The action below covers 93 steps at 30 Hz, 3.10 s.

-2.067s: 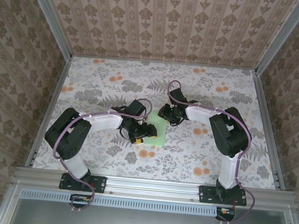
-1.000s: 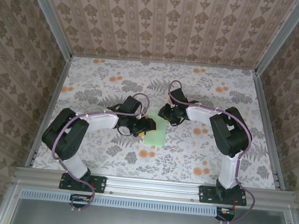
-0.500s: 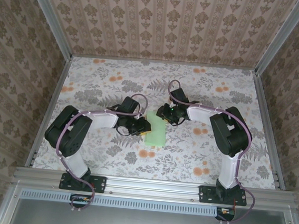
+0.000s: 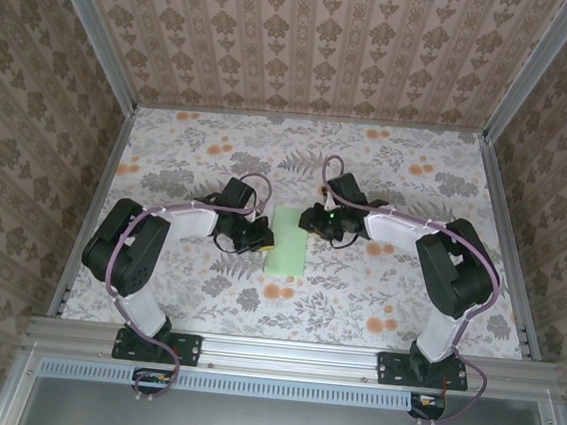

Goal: Fold a paper plane with a square sheet of paper (pick it up from the middle)
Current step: Fold the triangle a second time at the center of the table.

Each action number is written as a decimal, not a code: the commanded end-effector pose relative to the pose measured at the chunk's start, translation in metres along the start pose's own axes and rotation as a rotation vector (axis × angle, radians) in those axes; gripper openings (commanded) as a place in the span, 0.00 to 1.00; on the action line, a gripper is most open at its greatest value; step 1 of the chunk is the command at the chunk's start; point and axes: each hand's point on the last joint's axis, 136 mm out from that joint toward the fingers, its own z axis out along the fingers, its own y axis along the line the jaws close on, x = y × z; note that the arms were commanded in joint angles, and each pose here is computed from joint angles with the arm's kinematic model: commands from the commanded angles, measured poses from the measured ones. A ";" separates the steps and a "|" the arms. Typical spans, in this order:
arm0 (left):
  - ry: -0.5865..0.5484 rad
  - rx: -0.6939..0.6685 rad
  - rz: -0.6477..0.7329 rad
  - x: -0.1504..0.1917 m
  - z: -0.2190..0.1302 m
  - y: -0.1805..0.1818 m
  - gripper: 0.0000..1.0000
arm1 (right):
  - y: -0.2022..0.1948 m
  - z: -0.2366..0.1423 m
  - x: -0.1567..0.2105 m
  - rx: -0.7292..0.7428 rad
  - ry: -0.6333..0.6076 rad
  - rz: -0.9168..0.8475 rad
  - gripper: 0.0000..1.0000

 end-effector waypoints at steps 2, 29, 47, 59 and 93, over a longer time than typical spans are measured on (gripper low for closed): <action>0.014 0.027 0.055 -0.002 -0.005 -0.012 0.02 | -0.007 0.010 0.029 0.013 0.084 -0.026 0.29; 0.082 0.185 0.035 0.041 -0.013 -0.035 0.20 | -0.047 0.040 0.049 0.196 0.168 0.041 0.24; 0.050 0.268 0.077 0.008 0.001 -0.064 0.36 | -0.021 0.031 0.042 0.099 0.171 0.058 0.30; 0.050 0.261 0.068 0.004 0.008 -0.060 0.49 | -0.030 -0.012 0.025 0.079 0.055 0.076 0.40; 0.055 0.226 0.033 -0.001 0.014 -0.050 0.25 | -0.003 -0.002 0.041 -0.117 0.092 -0.007 0.39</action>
